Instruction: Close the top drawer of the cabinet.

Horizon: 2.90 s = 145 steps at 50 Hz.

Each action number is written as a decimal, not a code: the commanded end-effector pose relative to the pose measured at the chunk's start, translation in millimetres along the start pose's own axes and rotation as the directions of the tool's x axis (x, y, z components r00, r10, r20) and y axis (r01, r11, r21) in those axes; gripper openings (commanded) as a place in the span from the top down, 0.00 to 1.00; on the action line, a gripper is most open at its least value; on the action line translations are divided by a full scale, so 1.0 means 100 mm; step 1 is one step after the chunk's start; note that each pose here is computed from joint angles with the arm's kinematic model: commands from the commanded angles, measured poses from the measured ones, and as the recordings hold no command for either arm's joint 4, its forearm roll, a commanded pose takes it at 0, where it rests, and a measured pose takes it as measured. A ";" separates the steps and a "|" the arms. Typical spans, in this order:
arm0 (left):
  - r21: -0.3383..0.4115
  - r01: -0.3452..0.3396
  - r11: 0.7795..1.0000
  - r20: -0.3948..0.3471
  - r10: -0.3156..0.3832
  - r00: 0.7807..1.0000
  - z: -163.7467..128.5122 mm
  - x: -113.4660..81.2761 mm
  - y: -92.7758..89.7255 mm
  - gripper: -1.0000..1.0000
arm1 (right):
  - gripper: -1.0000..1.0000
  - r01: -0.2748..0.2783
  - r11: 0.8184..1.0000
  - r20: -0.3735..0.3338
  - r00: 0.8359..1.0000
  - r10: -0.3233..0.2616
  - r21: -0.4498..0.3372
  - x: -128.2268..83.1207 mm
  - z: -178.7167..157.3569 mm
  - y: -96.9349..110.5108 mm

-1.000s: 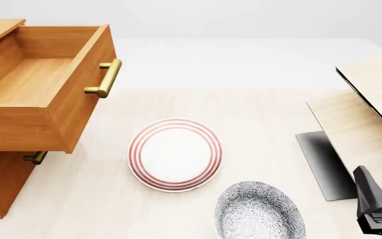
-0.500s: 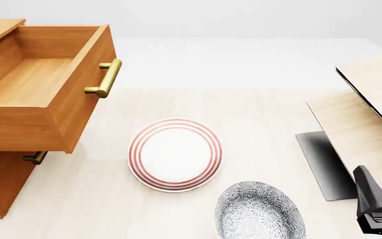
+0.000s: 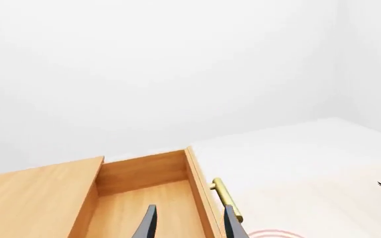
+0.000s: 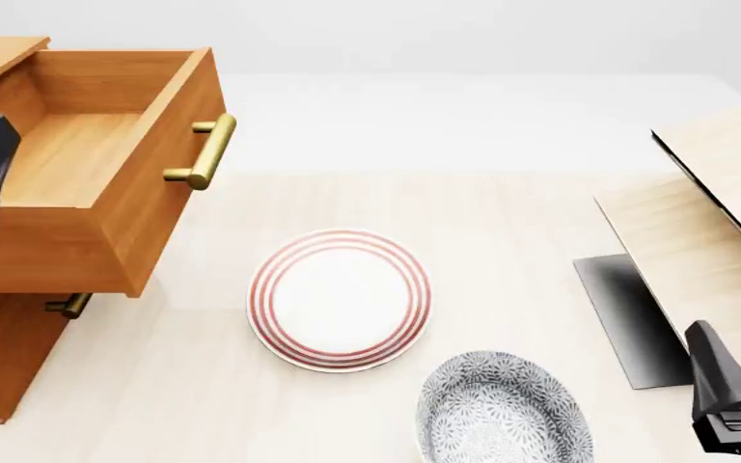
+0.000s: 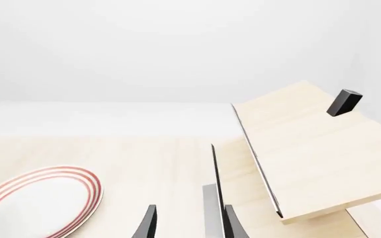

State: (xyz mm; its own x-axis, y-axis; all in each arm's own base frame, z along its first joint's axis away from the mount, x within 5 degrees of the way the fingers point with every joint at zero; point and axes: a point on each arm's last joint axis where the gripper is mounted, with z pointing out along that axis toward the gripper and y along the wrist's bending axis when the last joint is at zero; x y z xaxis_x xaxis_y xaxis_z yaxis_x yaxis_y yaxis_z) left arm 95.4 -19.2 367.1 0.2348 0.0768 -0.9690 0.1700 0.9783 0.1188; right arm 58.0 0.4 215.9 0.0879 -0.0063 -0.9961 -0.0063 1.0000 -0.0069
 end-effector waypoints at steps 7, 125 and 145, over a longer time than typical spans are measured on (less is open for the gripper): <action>0.058 -0.027 0.998 -0.021 0.028 0.999 0.38 -0.14 -0.06 0.00 | 0.00 0.000 1.000 0.000 1.000 0.000 0.000 0.00 0.00 0.00; 0.496 0.033 0.868 -0.272 0.119 0.955 1.82 0.39 -1.51 0.00 | 0.00 0.000 1.000 0.000 1.000 0.000 0.000 0.00 0.00 0.00; 0.479 0.119 0.870 -0.392 0.091 0.915 2.06 0.85 -1.73 0.00 | 0.00 0.000 1.000 0.000 1.000 0.000 0.000 0.00 0.00 0.00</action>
State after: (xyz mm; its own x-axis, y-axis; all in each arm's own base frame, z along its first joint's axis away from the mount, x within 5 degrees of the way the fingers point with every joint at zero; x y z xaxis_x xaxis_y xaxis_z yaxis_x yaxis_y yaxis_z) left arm 267.6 -214.1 328.2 -0.0828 0.2393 -0.9674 0.6418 0.7554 0.1319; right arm 58.0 0.4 215.9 0.0880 -0.0064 -0.9961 -0.0063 1.0000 -0.0069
